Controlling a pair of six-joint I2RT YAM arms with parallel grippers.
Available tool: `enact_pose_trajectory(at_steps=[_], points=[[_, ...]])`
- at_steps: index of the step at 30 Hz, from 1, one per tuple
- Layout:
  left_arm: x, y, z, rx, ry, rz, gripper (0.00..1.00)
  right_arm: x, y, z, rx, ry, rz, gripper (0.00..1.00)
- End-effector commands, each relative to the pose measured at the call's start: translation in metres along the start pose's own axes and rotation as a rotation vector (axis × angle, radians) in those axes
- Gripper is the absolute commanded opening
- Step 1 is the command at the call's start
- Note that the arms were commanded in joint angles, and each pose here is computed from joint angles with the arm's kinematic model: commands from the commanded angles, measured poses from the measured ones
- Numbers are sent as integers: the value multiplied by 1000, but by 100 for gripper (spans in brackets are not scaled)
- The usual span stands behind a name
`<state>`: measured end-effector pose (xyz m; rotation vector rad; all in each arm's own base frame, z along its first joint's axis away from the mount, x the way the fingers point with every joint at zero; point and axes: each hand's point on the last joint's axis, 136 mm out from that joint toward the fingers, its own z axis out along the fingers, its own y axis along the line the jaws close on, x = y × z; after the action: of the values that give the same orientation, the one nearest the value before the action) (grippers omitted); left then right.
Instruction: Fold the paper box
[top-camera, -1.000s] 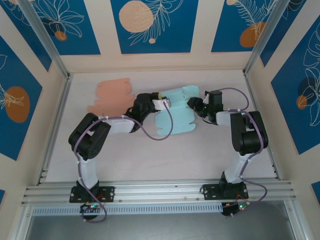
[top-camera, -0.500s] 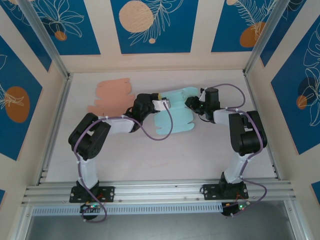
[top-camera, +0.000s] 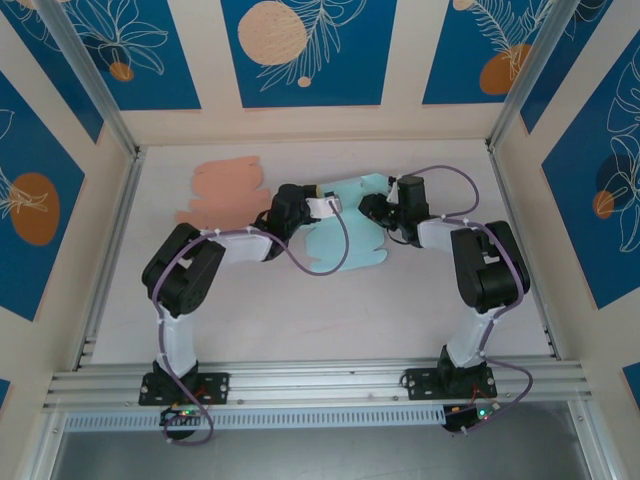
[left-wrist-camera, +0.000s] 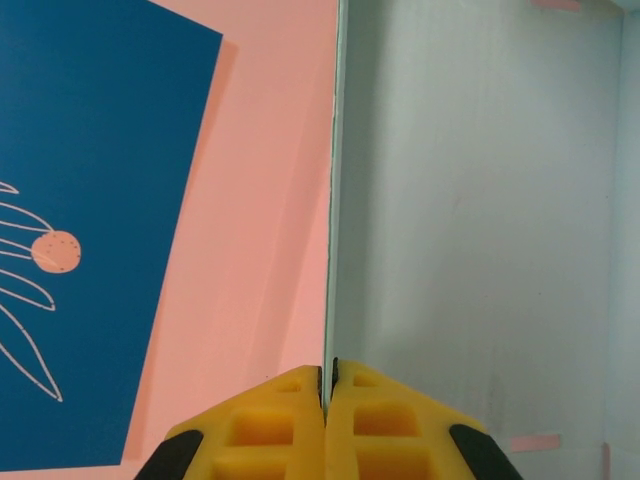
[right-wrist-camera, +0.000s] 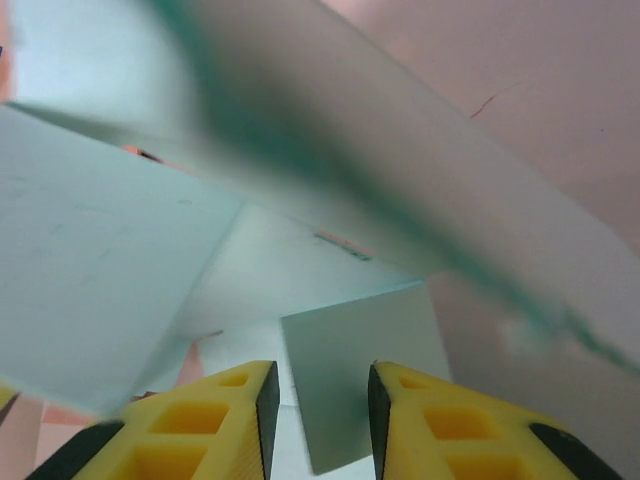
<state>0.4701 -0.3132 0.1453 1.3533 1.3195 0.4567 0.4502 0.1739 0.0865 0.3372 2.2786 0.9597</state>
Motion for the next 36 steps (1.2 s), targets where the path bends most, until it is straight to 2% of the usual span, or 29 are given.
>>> enact_pose_trajectory(at_steps=[1, 4, 12, 27, 32, 36], points=[[-13, 0, 5, -5, -26, -2, 0, 1, 12, 7, -30, 1, -14, 32], [-16, 0, 5, -1, -29, -1, 0, 6, 7, 12, -25, 17, 0, 29], [-13, -5, 5, 0, -22, 38, 0, 15, -3, 15, 7, 55, 48, 30], [-3, -21, 12, -14, -26, 188, 0, 13, -1, -67, 77, 50, -31, 39], [-4, -20, 9, -27, -39, 211, 0, -13, -3, -88, 59, -11, -14, 39], [-6, -19, 7, -27, -46, 214, 0, -51, -4, -99, 31, -52, 0, 39]])
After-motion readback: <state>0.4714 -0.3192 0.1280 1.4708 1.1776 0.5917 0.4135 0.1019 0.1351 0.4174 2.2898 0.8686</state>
